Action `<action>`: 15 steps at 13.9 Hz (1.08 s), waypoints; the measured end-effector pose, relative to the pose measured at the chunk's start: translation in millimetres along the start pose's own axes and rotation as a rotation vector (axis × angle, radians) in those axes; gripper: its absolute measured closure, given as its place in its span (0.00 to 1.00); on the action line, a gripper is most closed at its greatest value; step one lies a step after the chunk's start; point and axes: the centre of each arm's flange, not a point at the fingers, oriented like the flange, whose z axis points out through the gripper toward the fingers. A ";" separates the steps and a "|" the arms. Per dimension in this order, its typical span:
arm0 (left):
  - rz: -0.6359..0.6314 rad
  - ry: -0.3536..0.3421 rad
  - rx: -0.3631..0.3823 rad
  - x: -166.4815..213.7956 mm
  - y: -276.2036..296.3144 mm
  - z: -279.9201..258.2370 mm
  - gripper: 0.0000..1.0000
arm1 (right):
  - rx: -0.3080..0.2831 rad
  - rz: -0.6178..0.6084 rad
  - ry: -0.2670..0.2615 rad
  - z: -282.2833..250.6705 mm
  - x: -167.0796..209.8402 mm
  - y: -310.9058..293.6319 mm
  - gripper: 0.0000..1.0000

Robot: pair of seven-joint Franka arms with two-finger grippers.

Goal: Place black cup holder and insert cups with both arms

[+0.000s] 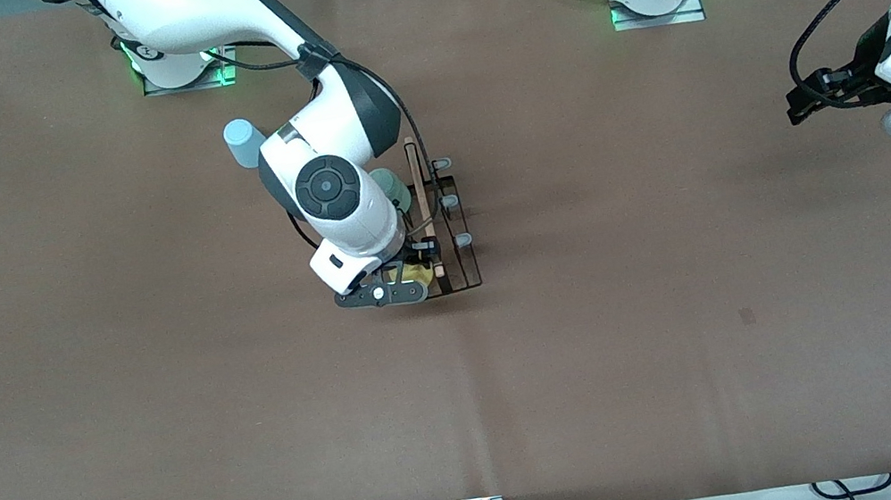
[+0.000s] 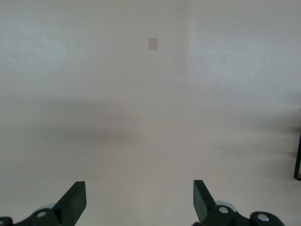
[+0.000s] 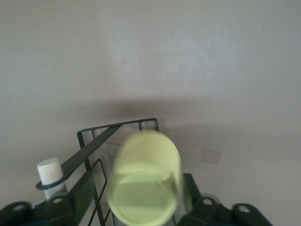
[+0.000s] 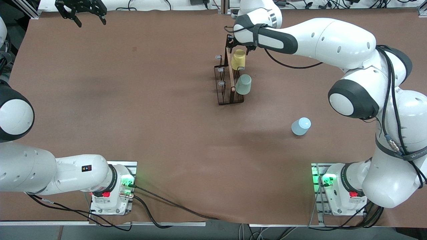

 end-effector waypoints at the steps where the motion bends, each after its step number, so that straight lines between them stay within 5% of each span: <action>1: 0.000 0.000 0.000 0.0 -0.1 -0.2 0.00 | 0.002 0.004 0.012 -8.7 4.1 2.1 0.01; 8: -0.003 0.004 -0.001 0.5 -2.1 -2.3 0.00 | -0.064 -0.008 0.043 -159.9 42.2 85.0 0.00; 15: -0.011 0.011 -0.002 1.1 -7.0 -7.9 0.00 | -0.102 -0.012 0.073 -208.7 87.1 192.0 0.00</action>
